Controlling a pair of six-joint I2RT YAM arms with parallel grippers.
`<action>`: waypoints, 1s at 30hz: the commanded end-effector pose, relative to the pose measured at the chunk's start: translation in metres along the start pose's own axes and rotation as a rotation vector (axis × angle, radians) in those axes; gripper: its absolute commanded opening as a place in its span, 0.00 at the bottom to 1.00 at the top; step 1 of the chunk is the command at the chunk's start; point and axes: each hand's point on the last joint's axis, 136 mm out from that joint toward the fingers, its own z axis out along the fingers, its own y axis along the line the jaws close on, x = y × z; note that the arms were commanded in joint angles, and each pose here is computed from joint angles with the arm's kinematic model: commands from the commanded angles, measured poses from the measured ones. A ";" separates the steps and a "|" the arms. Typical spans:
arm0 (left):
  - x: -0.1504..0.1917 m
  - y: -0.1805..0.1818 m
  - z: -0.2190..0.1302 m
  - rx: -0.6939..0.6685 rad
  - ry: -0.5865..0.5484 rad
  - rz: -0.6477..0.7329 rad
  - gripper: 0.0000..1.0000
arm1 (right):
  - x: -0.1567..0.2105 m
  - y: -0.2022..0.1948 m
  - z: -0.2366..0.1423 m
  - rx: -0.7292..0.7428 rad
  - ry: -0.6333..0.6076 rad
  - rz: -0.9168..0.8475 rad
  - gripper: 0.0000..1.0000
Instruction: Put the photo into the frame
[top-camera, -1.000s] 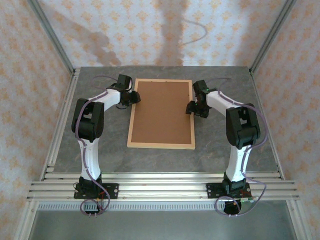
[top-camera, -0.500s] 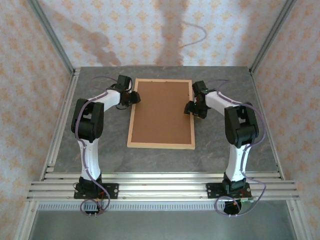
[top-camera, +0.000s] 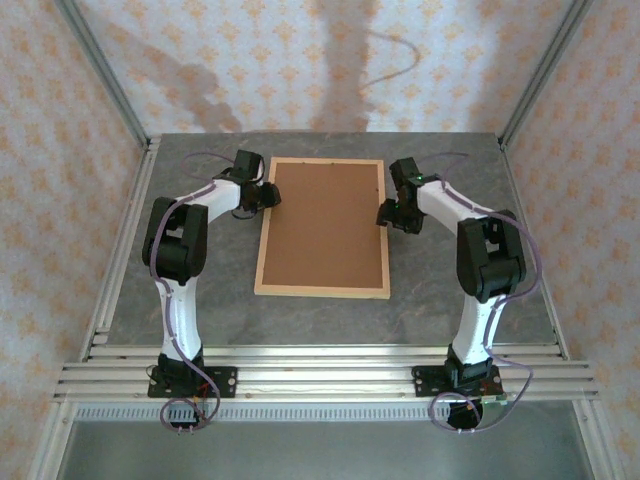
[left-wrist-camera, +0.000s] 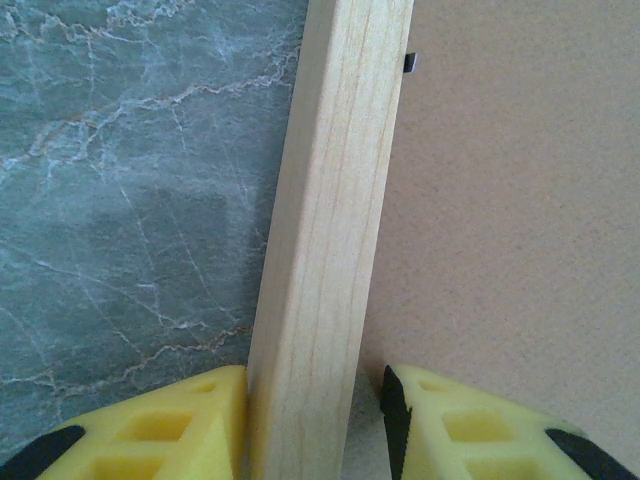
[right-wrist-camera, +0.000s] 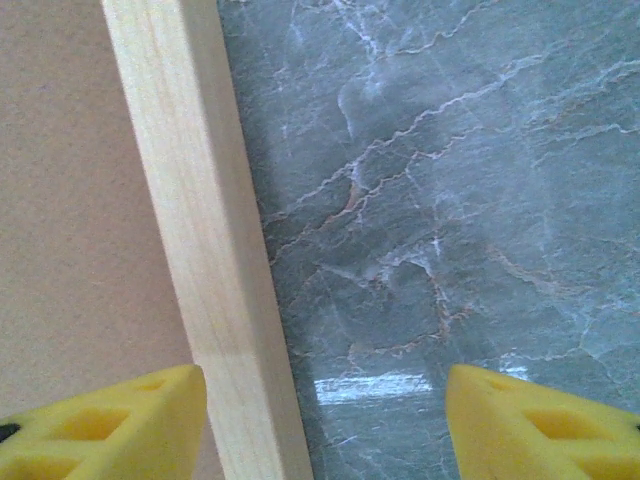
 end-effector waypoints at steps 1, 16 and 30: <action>0.035 0.020 0.008 -0.055 0.114 -0.031 0.39 | 0.005 -0.008 0.000 0.028 0.010 -0.008 0.65; 0.034 0.019 0.007 -0.053 0.112 -0.029 0.39 | 0.036 -0.005 0.025 0.003 0.106 -0.003 0.65; 0.044 0.018 0.011 -0.036 0.127 -0.047 0.39 | 0.069 0.014 0.059 -0.019 0.213 0.022 0.65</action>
